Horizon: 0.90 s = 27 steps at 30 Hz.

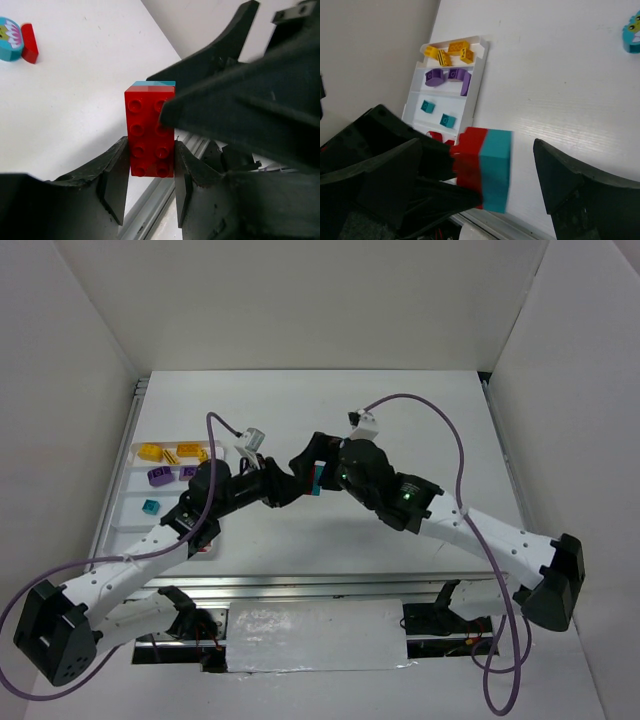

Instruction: Sort the legos into containers by color

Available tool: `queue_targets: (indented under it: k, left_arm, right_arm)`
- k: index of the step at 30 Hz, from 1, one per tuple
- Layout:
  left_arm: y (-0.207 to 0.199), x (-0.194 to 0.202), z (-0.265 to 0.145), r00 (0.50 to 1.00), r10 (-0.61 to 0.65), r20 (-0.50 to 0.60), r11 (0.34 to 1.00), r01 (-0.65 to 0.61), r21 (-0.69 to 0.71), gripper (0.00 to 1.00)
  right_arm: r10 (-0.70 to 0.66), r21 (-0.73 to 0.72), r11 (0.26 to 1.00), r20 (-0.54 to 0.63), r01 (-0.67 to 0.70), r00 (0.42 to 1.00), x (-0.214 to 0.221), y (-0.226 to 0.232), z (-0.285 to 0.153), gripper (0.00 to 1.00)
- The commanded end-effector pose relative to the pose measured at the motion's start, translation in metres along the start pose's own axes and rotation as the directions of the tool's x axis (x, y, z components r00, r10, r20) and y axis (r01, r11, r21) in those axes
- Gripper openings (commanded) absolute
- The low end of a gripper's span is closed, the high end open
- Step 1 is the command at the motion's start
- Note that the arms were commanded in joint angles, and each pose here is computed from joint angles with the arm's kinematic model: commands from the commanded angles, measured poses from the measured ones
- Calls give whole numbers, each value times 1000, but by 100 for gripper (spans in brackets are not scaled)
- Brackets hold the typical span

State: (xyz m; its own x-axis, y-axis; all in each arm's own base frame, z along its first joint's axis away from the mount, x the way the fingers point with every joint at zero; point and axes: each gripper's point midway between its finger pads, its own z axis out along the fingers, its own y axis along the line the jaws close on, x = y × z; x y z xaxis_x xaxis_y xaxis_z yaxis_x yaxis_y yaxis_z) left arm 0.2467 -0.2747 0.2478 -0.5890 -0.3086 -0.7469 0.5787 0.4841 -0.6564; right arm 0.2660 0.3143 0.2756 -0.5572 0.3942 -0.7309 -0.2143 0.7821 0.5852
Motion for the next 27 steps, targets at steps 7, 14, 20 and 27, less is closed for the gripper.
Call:
queue_targets:
  k: [7,14,20,27]
  left_arm:
    - [-49,-33,-24,988,149,43,982,-153,110,0]
    - [-111,-22,-50,970,240,34,869,-230,438,0]
    - [-123,-15,-60,965,259,34,822,-238,517,0]
    - [-115,-15,-59,965,260,35,845,-245,476,0]
  right_arm:
    - [-139,-645,750,64,147,988,-27,25,-72,100]
    - [-263,-900,381,114,212,958,3,55,-133,96]
    - [-241,-909,368,113,199,964,-1,59,-131,64]
    - [-252,-904,361,144,231,957,2,50,-139,22]
